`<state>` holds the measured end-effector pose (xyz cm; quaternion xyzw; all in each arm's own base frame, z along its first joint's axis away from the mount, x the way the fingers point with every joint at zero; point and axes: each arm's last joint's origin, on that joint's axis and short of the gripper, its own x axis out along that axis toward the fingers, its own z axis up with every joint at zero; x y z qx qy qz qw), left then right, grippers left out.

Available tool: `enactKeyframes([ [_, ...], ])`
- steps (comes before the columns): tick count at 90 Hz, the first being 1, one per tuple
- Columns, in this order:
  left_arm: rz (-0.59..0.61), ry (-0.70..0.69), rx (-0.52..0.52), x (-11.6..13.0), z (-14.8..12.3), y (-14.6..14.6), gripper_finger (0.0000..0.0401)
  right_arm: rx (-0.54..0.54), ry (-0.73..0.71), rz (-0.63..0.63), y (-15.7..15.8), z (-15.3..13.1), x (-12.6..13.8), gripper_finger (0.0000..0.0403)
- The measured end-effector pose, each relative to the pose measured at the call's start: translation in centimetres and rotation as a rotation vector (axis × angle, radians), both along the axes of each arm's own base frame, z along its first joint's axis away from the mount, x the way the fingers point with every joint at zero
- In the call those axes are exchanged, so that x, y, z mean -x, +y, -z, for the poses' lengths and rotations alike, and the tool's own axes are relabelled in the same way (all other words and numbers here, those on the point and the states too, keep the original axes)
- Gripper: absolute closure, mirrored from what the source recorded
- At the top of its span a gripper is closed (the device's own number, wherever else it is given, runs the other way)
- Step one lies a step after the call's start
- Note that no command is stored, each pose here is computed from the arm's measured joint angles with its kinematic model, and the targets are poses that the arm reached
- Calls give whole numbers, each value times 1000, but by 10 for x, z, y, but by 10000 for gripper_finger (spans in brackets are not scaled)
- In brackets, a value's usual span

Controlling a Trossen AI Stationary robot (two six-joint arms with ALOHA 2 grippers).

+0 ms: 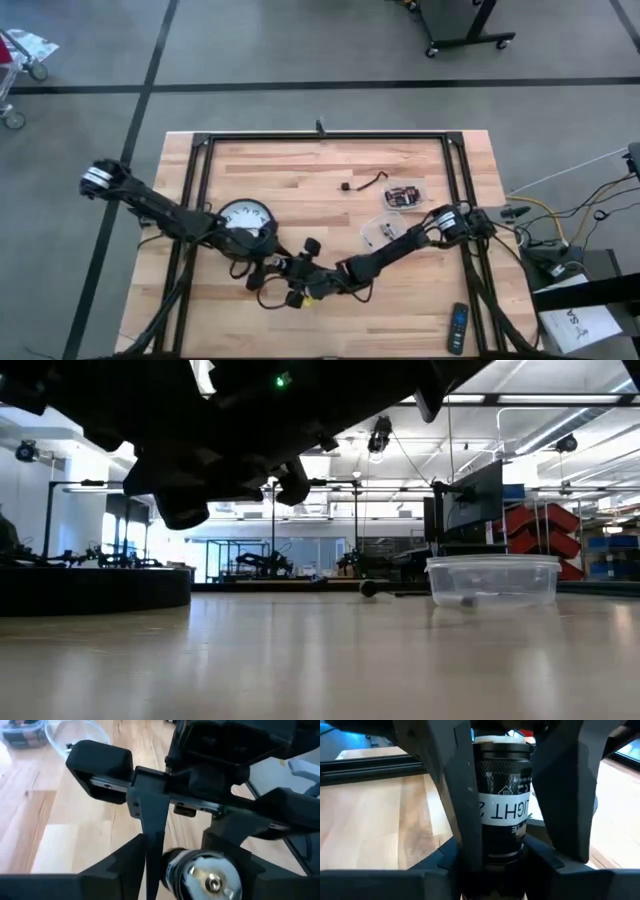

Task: Insert battery
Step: Insert the white battery holder into the white flashlight compartment

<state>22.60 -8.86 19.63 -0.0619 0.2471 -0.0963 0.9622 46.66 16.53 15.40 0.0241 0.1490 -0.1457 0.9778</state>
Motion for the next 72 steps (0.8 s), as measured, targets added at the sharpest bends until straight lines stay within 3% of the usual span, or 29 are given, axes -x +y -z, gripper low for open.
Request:
enactKeyframes([
  [29, 36, -15, -12, 8, -6, -5, 254, 4, -24, 4, 3, -1, 0, 275],
  [56, 78, -189, -37, 31, -36, -12, 234, 52, -118, -30, 14, -13, 1, 282],
  [72, 74, -305, -17, 44, -31, -20, 229, 100, -204, -58, 22, -24, 2, 281],
])
